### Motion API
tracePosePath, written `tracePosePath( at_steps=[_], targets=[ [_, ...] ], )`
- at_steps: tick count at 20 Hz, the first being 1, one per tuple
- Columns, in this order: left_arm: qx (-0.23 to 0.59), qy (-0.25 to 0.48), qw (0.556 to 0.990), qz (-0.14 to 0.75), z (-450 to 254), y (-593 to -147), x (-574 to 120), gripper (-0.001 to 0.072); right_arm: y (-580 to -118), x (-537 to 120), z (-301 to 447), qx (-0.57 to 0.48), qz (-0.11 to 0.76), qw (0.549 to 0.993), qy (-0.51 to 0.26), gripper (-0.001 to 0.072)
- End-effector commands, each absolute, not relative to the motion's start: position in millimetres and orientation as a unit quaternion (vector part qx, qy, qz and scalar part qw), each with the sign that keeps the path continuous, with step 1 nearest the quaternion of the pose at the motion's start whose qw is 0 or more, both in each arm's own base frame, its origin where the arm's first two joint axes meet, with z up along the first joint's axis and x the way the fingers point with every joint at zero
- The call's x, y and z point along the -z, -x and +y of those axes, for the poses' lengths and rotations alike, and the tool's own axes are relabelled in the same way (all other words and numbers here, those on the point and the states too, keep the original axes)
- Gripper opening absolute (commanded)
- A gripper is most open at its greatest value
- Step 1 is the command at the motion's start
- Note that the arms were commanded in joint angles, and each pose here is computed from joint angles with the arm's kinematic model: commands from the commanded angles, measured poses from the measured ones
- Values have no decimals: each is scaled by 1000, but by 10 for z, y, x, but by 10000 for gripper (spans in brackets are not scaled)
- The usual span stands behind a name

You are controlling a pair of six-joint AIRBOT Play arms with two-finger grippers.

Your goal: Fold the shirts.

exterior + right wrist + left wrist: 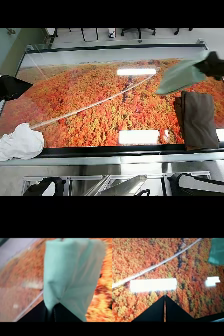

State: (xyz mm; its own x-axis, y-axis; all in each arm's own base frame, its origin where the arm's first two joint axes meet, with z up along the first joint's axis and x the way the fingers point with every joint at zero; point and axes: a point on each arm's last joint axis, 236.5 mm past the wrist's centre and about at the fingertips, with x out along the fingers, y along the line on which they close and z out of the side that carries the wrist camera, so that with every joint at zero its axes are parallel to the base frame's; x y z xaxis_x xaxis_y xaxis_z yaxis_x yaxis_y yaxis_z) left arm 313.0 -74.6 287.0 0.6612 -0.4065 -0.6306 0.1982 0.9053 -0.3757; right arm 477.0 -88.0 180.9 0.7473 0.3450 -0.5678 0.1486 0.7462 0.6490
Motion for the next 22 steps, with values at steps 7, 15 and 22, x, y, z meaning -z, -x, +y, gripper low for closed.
tracePosePath(
  at_steps=[7, 15, 22],
  targets=[
    [170, 133, 900, 377, -749, -3123, -2860, 22, -3303, -1435, -1873, 155, 447, 806, -356, 16],
    [173, 132, 896, 388, -759, -3081, -2823, 22, -2510, -774, -1919, 235, 563, 727, -315, 18],
    [173, 132, 896, 388, -759, -3082, -2825, 22, -2445, -762, -1823, 240, 574, 706, -338, 538]
  ],
)
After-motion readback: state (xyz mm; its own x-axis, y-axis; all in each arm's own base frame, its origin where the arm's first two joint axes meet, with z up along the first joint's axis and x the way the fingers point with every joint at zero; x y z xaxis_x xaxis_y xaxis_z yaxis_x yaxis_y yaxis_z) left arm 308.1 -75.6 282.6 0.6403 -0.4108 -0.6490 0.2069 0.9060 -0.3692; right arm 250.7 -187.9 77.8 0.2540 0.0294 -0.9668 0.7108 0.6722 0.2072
